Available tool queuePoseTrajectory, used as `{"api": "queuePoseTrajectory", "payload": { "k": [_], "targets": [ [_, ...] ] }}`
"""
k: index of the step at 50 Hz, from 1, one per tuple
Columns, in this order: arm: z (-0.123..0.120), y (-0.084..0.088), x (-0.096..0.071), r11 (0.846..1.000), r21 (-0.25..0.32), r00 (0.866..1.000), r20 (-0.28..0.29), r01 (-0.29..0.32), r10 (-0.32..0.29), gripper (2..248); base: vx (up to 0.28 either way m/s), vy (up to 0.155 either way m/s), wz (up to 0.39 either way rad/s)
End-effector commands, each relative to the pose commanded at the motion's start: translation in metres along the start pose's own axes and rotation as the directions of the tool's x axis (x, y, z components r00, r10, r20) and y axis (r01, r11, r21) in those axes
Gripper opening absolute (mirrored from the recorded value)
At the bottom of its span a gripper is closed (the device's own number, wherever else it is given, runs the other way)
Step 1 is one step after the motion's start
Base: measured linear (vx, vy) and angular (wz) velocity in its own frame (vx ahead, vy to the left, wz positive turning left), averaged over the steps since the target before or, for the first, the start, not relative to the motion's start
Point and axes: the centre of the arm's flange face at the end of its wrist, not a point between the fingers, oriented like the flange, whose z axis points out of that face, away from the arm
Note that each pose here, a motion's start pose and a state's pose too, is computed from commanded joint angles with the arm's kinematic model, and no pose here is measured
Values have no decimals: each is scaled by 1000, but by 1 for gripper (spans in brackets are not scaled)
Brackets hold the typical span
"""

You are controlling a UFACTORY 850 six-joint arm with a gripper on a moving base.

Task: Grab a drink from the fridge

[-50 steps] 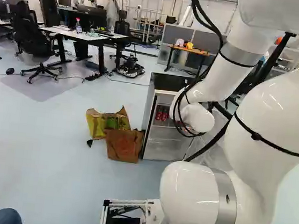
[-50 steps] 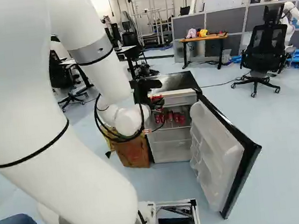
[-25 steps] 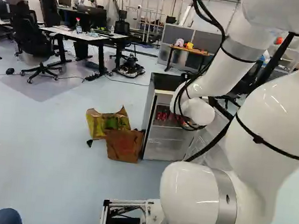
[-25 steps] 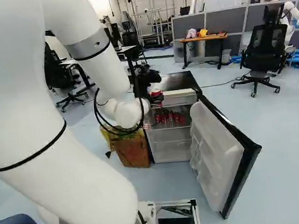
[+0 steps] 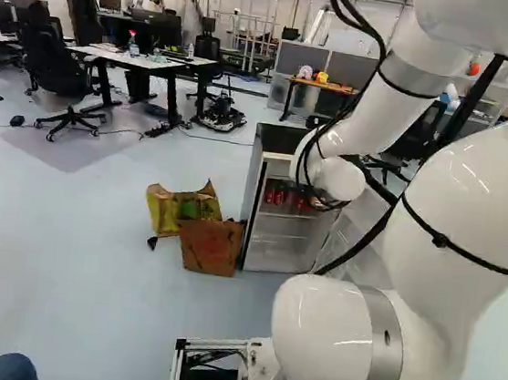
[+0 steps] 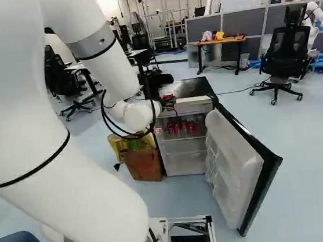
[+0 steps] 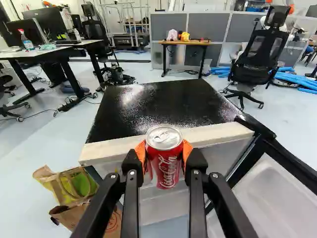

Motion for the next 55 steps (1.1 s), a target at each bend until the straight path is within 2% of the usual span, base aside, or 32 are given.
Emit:
{"api": "queuePoseTrajectory", "payload": {
  "k": [43,55],
  "targets": [
    [6,-3,39,1000,8,1000,4,2,-2,93,0,0,0],
    [15,-5,39,1000,11,999,35,3,-4,93,0,0,0]
  ]
}}
